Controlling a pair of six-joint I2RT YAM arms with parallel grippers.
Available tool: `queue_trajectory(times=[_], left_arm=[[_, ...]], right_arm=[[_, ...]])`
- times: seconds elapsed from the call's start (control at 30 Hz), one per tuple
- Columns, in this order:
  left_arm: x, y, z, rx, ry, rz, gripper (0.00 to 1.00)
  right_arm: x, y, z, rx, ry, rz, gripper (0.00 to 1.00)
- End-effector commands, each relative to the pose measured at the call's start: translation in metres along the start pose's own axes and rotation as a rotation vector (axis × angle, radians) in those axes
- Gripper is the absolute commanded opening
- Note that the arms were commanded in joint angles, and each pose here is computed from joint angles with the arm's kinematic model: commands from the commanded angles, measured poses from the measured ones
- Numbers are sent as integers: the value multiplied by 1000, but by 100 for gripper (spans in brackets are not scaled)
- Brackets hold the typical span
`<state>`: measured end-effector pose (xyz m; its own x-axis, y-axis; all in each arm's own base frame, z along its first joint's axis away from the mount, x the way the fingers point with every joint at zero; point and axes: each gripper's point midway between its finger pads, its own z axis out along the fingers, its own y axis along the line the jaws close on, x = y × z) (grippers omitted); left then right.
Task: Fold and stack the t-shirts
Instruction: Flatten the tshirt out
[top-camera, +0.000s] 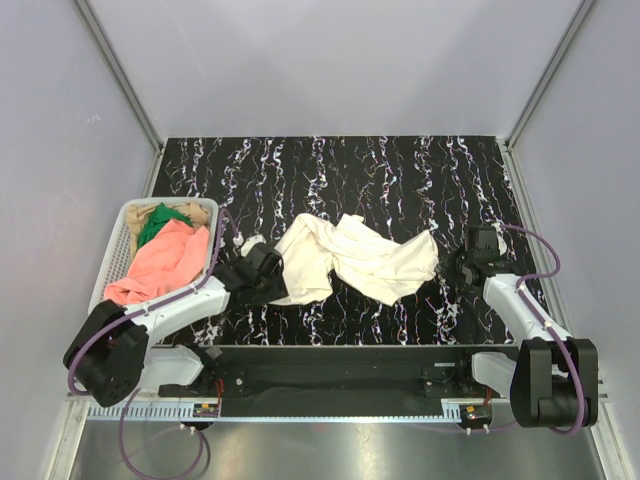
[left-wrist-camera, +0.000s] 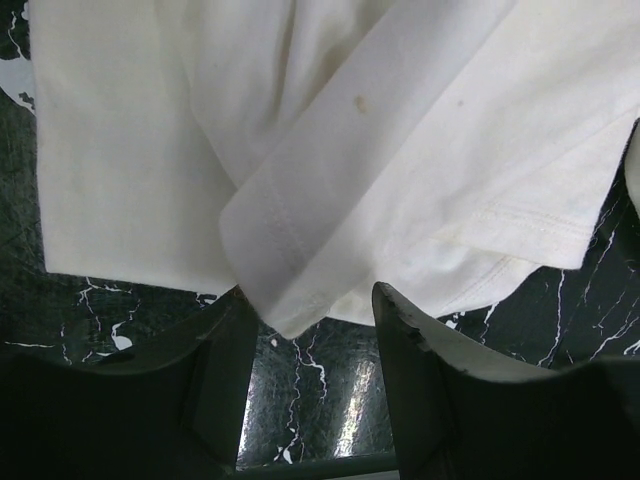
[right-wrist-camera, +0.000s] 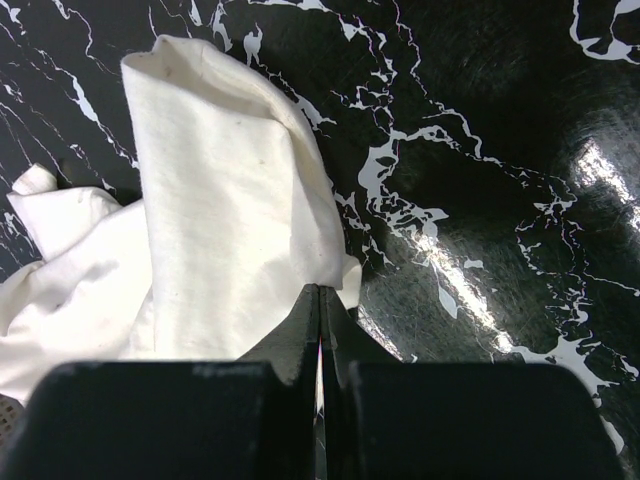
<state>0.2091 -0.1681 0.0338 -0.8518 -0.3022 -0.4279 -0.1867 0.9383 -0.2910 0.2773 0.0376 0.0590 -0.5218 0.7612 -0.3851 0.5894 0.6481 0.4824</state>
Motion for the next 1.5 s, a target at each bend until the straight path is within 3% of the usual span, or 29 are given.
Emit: queue_trajectory(times=[0.0, 0.13, 0.3, 0.37, 0.4, 0.53, 0.7, 0.93, 1.47], left_arm=[[-11, -6, 3, 20, -62, -49, 53], [-12, -7, 3, 29, -75, -59, 47], [-17, -7, -4, 36, -100, -47, 15], [-21, -7, -9, 30, -106, -28, 6], [-23, -7, -11, 28, -113, -21, 0], [-32, -5, -18, -6, -129, 30, 0], [-47, -14, -29, 14, -167, 52, 0], [-55, -19, -34, 25, -176, 83, 0], [-60, -21, -41, 50, -189, 85, 0]], right_arm=[[-7, 4, -1, -15, -32, 13, 0], [-8, 5, 2, -8, -26, 1, 0], [-9, 5, 3, -3, -24, -1, 1], [-9, 6, 3, 0, -21, 9, 8], [-7, 4, 5, 11, -12, 18, 20], [-15, -10, 8, 125, -36, 31, 41], [-27, -24, 9, 216, -86, 33, 47], [-39, -17, 15, 203, -128, 21, 55], [-15, -28, 47, 193, -76, 121, 54]])
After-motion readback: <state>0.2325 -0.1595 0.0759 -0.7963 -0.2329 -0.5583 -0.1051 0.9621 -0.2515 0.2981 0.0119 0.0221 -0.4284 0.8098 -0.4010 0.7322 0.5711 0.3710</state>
